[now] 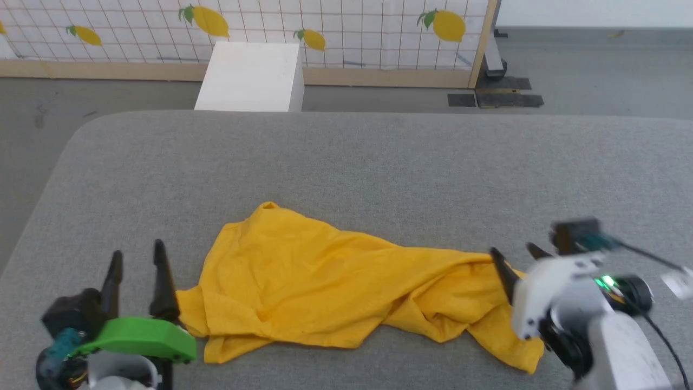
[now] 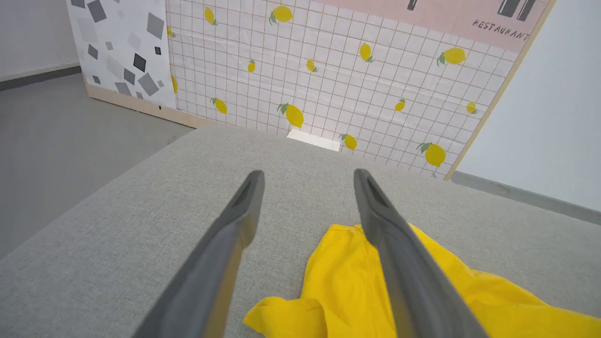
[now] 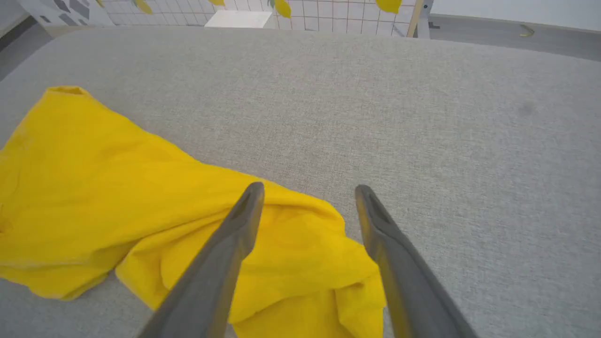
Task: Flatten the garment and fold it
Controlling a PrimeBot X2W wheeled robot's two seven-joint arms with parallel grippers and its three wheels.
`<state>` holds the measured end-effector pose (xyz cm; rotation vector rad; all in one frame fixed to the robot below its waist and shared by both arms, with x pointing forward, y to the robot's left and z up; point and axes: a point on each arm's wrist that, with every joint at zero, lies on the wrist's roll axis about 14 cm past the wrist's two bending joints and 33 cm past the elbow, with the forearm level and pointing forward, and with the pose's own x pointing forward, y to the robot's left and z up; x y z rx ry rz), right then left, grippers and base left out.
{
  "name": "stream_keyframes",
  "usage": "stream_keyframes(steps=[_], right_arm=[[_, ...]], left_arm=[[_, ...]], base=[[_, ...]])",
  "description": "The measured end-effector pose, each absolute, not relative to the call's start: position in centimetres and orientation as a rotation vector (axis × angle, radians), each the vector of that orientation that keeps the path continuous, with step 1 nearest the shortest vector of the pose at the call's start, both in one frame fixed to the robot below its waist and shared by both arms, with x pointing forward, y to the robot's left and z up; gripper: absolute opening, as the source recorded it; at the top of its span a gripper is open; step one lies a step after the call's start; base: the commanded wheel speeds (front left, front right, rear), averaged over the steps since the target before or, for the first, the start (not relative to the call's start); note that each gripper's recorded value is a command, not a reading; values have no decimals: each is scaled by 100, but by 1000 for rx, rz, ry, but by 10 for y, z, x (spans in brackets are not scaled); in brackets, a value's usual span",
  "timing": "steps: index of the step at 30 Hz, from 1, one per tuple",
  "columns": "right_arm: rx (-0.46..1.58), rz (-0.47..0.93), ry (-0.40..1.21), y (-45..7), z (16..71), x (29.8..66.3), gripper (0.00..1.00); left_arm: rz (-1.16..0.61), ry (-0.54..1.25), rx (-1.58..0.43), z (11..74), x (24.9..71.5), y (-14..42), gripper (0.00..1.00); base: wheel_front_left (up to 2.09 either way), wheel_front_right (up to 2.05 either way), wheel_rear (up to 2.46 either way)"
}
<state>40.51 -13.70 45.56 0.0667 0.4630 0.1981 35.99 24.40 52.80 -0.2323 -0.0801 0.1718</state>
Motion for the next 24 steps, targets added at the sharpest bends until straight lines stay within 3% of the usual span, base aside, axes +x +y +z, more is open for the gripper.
stream_keyframes(steps=[6,14,15,16,17,21,24], right_arm=[[-294,299,782,-127,414,413,100],[-394,440,931,-99,372,404,100],[-371,453,939,-95,372,404,65],[-345,470,933,-89,373,405,17],[-314,485,914,-84,376,408,0],[-171,480,805,-80,398,424,0],[-72,392,640,-106,440,453,0]], left_arm=[[169,-73,-209,518,361,230,100],[215,-47,-209,504,356,238,100],[219,-45,-209,503,356,239,100],[222,-44,-209,502,356,240,100],[228,-43,-209,502,356,241,100],[229,-49,-220,502,358,240,100],[219,-62,-229,506,360,236,100]], base=[[0,0,0],[0,0,0],[0,0,0],[0,0,0],[0,0,0],[0,0,0],[0,0,0]])
